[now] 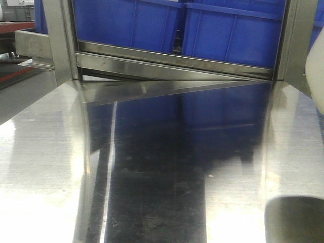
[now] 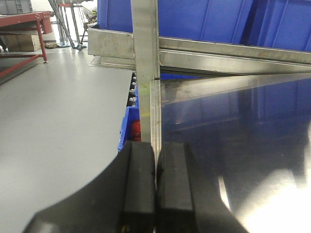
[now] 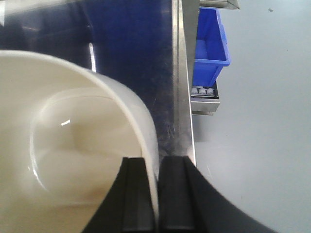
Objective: Move white bin to right shelf second layer
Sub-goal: 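Hold the white bin raised beside the robot with the right gripper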
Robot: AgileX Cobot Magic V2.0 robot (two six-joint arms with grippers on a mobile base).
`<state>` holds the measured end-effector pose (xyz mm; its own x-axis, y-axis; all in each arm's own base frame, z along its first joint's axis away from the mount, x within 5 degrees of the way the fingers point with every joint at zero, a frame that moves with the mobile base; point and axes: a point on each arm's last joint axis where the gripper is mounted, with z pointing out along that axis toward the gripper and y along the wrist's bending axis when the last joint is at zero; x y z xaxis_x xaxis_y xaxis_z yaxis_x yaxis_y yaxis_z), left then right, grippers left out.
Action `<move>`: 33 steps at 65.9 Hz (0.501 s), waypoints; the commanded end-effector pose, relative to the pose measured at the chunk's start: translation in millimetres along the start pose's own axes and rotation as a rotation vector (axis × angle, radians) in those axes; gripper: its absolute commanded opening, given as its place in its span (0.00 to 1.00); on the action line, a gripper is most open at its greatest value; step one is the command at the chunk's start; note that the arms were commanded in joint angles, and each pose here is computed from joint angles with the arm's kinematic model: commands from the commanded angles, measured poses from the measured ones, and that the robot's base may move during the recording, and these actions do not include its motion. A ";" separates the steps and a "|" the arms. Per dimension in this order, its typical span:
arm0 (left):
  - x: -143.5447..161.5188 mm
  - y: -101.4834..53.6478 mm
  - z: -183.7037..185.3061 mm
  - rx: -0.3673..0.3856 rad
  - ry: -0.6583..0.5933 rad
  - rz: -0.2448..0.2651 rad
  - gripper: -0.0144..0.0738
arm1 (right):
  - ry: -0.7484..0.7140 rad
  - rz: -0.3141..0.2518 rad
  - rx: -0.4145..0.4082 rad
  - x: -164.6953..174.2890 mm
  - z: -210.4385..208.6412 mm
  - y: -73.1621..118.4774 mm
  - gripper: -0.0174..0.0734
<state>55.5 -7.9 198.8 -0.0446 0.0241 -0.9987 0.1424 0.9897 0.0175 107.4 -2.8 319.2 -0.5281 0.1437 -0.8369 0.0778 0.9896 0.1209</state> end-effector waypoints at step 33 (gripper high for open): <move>3.7 -0.3 0.6 0.003 -0.065 -0.005 0.26 | -0.096 0.015 -0.009 -13.8 -7.1 1.6 0.25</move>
<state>55.5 -7.9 198.8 -0.0446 0.0241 -0.9987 0.1424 0.9897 0.0175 106.4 -2.6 317.8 -0.5444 0.1437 -0.8264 0.0780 0.9896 0.1207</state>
